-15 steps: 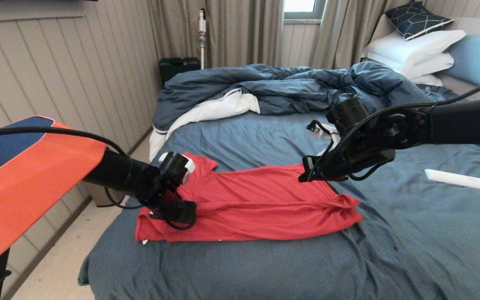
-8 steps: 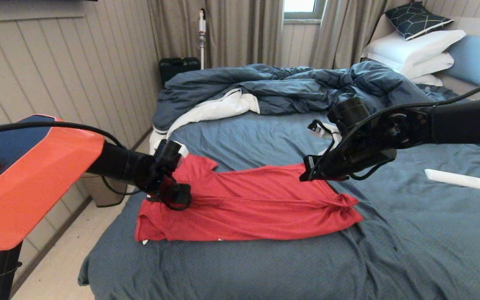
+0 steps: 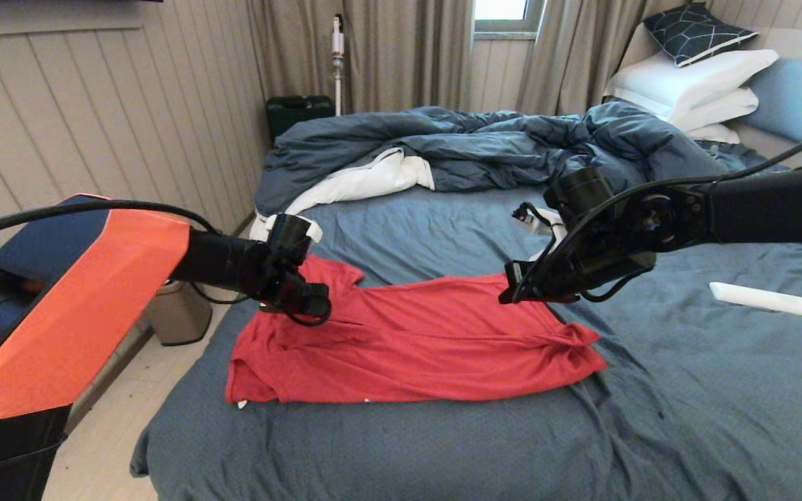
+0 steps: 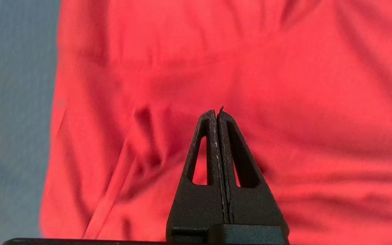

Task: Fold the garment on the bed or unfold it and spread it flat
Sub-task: Fold the red T-shirt

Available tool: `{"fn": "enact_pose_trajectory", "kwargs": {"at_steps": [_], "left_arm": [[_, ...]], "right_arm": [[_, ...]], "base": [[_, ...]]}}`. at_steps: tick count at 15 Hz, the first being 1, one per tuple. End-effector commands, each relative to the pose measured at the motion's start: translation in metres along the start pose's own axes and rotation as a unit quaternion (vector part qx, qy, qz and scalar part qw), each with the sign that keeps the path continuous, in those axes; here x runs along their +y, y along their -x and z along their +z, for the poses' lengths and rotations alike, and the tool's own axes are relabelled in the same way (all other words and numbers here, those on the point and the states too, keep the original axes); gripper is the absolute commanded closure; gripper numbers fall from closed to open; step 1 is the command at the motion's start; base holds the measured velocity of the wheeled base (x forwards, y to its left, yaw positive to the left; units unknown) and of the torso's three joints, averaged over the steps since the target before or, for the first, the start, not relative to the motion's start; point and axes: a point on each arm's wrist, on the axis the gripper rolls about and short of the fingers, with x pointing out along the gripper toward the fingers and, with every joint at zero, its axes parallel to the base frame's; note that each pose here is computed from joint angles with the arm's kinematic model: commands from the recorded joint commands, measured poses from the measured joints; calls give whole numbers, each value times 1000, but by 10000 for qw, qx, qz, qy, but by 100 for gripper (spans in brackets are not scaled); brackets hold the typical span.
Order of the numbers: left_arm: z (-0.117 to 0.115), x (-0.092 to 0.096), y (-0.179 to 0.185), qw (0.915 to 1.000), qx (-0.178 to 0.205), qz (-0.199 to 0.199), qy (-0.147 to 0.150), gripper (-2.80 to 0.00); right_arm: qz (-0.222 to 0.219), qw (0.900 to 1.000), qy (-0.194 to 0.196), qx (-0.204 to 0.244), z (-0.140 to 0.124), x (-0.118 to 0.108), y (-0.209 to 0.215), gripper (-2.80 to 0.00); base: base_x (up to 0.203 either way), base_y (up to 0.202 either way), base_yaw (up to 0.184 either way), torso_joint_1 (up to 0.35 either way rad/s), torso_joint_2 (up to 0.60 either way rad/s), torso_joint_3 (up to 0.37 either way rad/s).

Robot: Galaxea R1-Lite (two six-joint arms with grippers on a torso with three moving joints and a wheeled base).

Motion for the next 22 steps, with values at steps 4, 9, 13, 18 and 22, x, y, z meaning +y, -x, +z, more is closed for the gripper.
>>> {"fn": "enact_pose_trajectory", "kwargs": {"at_steps": [4, 9, 13, 18, 22], "left_arm": [[20, -1, 20, 9987, -330, -97, 389, 0], [-5, 26, 91, 9978, 194, -336, 532, 0], [-45, 40, 107, 9940, 449, -582, 811, 0], [-47, 41, 107, 9936, 415, -628, 845, 0], [-46, 40, 107, 9935, 410, -638, 845, 0]], "right_arm": [[-61, 9999, -80, -72, 4, -8, 3, 0], [-554, 9981, -284, -15, -2, -61, 15, 0], [-719, 9946, -287, 685, -41, -82, 9, 0], [-895, 9913, -415, 868, -66, -94, 30, 0], [-970, 9890, -433, 1034, -67, -105, 11, 0]], "base": [[0, 0, 0, 0, 0, 0], [0, 0, 0, 0, 0, 0], [0, 0, 0, 0, 0, 0], [0, 0, 0, 0, 0, 0], [0, 0, 0, 0, 0, 0]]}}
